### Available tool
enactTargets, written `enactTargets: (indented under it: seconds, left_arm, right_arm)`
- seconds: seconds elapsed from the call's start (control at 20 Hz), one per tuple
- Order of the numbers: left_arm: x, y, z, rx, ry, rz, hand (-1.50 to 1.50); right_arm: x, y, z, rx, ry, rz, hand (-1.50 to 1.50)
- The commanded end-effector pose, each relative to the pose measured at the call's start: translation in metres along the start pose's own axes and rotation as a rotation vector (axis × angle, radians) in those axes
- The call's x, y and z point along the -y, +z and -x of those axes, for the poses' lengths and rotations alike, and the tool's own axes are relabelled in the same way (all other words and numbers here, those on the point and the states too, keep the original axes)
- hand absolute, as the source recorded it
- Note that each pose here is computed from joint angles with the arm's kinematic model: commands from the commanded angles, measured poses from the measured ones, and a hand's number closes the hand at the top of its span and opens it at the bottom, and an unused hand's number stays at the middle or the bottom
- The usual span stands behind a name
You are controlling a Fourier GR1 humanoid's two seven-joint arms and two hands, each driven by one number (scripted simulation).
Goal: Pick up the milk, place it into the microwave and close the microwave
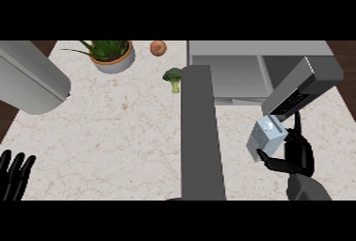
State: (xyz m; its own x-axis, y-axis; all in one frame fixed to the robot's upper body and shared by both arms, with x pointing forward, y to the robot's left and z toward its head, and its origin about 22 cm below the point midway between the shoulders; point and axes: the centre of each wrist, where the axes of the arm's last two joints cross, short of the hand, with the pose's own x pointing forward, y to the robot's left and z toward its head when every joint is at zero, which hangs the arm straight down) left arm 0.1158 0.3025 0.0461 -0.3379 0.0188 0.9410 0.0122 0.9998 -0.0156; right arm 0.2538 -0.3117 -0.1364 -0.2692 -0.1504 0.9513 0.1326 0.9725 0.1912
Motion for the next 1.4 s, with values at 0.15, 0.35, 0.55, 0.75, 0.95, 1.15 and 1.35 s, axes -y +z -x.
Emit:
enactTargets:
  seconds: [0.15,0.35,0.55,0.75,0.95,1.15,1.35]
  left_arm:
    - [-0.007,0.004,0.003,0.004,-0.001,-0.015,-1.5]
    - [0.004,0.003,0.001,0.001,-0.003,-0.016,-1.5]
    - [0.003,0.019,-0.013,-0.011,0.003,-0.016,-1.5]
    - [-0.026,0.019,-0.003,-0.008,0.011,-0.03,-1.5]
    - [-0.032,0.024,-0.008,-0.007,0.016,-0.018,-1.5]
    - [-0.025,0.0,0.01,-0.011,0.014,-0.012,-1.5]
    - [-0.036,0.027,-0.005,-0.002,0.01,-0.03,-1.5]
  right_arm:
    - [-0.033,0.001,0.006,0.027,-0.093,-0.212,1.5]
    - [-0.053,-0.002,-0.004,0.01,-0.045,-0.281,1.5]
    - [-0.081,0.013,-0.027,0.011,-0.022,-0.284,1.5]
    - [-0.092,0.032,-0.063,0.005,-0.044,-0.279,1.5]
    - [-0.109,0.047,-0.092,-0.025,-0.062,-0.25,1.5]
    - [-0.147,0.04,-0.111,-0.024,-0.063,-0.218,1.5]
    - [-0.158,0.031,-0.126,0.006,-0.034,-0.191,1.5]
